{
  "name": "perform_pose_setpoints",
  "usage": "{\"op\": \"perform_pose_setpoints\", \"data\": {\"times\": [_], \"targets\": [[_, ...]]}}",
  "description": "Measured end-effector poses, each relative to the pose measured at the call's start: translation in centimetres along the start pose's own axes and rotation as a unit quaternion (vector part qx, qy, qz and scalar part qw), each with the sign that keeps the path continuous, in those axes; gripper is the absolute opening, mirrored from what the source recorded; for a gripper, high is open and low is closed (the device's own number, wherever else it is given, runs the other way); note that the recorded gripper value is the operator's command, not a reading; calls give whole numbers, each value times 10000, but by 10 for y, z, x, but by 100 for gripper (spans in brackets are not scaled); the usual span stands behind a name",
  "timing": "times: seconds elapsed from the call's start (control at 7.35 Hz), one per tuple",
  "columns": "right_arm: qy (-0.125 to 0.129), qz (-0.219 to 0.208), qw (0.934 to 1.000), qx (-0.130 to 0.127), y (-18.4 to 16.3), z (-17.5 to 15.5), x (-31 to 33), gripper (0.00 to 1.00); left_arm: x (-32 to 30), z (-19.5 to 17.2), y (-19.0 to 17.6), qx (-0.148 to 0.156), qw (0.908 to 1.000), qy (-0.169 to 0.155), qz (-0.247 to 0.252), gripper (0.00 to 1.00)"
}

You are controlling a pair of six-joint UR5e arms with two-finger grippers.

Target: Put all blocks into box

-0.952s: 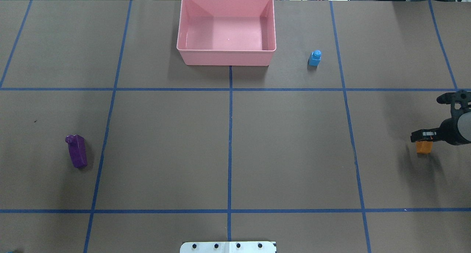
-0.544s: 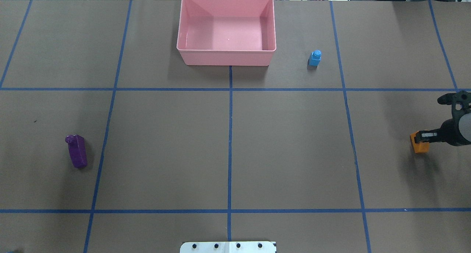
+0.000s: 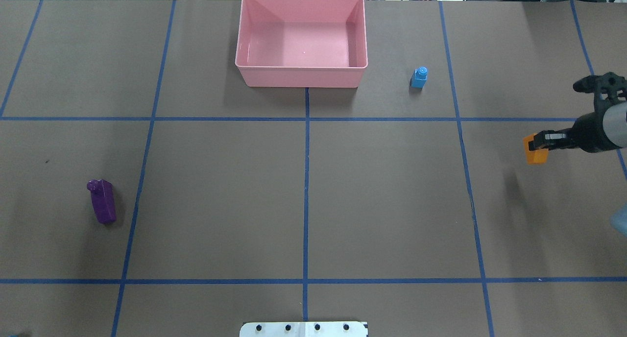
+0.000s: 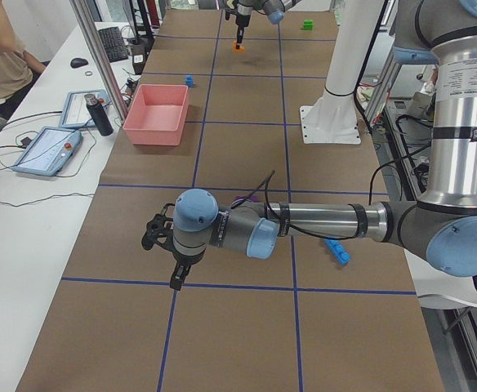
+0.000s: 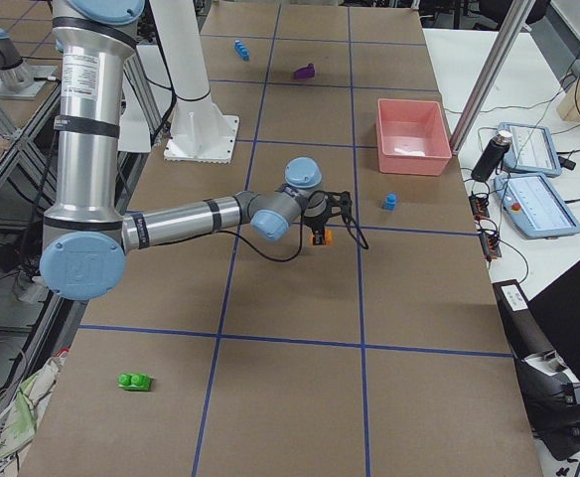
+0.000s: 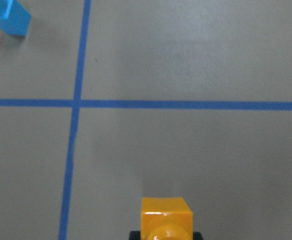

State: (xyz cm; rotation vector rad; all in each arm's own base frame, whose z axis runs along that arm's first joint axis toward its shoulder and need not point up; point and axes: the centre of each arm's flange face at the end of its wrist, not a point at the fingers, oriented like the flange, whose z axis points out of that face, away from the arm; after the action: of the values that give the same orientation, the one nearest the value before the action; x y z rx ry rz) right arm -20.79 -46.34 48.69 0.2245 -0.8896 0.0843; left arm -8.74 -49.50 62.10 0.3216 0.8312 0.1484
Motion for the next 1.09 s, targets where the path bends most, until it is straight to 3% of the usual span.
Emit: {"op": "perform_pose_setpoints", "data": {"times": [0.54, 0.82, 1.09], "targets": [[296, 503, 9982, -137, -168, -35, -217, 0, 3, 1, -2, 10, 9999, 154, 20, 100], [466, 787, 9956, -183, -250, -21, -322, 0, 5, -1, -8, 40, 9999, 149, 61, 100], [589, 836, 9948, 17, -286, 14, -384, 0, 6, 0, -10, 40, 9998, 152, 74, 100]]}}
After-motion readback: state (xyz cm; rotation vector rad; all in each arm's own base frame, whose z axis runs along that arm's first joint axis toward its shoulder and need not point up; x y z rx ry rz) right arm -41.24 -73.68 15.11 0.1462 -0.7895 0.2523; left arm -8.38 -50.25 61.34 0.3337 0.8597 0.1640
